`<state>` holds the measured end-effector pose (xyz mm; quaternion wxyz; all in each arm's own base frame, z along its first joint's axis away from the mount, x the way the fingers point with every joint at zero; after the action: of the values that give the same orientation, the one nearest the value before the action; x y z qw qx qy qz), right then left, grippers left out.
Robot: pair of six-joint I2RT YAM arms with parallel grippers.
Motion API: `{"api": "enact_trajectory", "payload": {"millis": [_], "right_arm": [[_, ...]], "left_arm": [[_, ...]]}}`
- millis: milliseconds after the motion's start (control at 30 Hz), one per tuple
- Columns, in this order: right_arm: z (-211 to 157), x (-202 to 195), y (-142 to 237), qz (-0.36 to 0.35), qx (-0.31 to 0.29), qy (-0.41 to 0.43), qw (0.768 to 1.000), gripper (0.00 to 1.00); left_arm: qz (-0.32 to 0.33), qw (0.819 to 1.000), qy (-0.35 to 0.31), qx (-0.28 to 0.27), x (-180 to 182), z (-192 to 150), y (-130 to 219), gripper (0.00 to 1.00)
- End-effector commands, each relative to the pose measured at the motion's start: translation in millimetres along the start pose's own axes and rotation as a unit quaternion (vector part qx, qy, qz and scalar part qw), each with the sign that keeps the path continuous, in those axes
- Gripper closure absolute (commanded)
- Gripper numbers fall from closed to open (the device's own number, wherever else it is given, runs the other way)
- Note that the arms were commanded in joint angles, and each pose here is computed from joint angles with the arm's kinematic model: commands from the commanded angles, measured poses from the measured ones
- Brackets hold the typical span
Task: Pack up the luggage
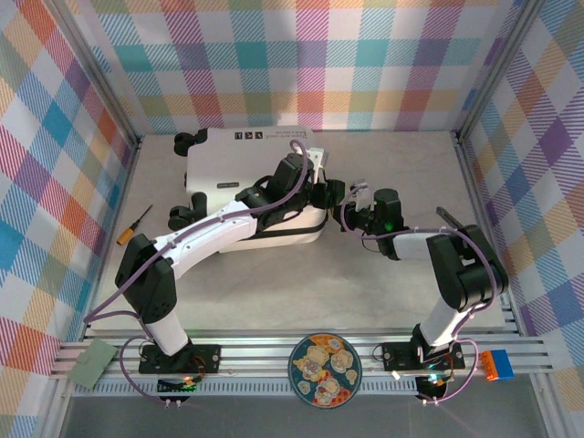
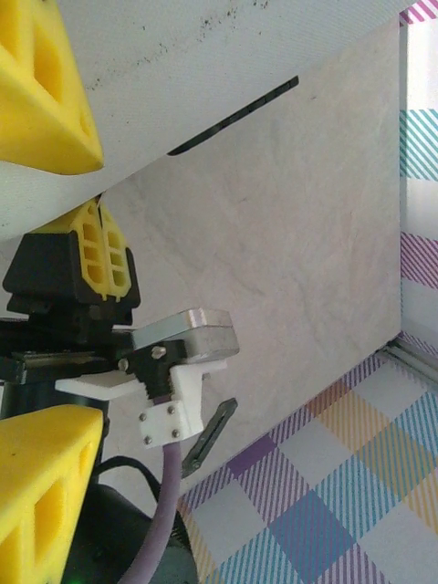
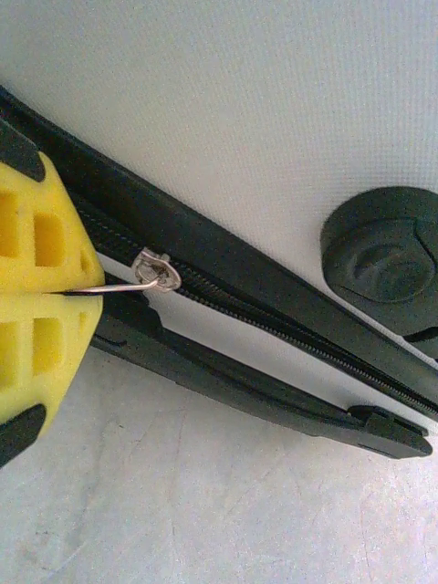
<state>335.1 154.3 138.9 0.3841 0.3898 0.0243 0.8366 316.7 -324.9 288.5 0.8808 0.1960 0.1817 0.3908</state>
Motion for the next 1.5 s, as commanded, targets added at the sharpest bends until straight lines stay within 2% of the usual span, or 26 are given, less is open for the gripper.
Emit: {"api": "enact_trajectory", "payload": {"millis": [0,200,800,933,1100,1267,1467], "right_arm": [[19.0,0.2,22.7,-0.022,-0.079,0.017,0.996,1.0],[29.7,-5.5,22.4,-0.062,-0.087,0.021,0.994,1.0],[127.5,-71.8,-21.5,-0.08,-0.138,-0.059,0.985,1.0],[139.4,-88.8,-18.2,-0.085,-0.151,-0.084,0.981,1.0],[131.3,-88.9,3.3,-0.093,-0.157,-0.087,0.979,1.0],[95.9,-67.5,24.5,-0.079,-0.151,-0.08,0.982,1.0],[49.9,-33.5,45.5,-0.068,-0.133,-0.066,0.987,1.0]], "left_arm": [[0.045,0.978,0.024,0.2,16.0,-87.8,-7.9,0.33],[0.039,0.977,0.027,0.209,13.5,-94.9,-4.2,0.34],[0.043,0.974,0.025,0.221,10.3,-106.8,6.1,0.35],[0.049,0.974,0.021,0.219,11.7,-105.0,10.7,0.36],[0.063,0.973,0.01,0.221,14.2,-105.4,13.9,0.36],[0.068,0.976,-0.002,0.206,14.4,-94.1,20.3,0.36],[0.054,0.985,-0.026,0.164,7.7,-60.1,33.2,0.36]]}}
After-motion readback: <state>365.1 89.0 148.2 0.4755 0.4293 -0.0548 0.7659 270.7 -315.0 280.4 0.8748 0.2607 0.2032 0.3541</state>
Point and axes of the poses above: each hand's point on the last joint's axis, 136 mm out from that joint toward the fingers, its own y axis back along the fingers, its own x axis along the line the jaws close on, z = x × y, the point moved 8 cm from there along y, back along the fingers, and after that the axes turned 15 degrees about -y, right-handed, at the moved point
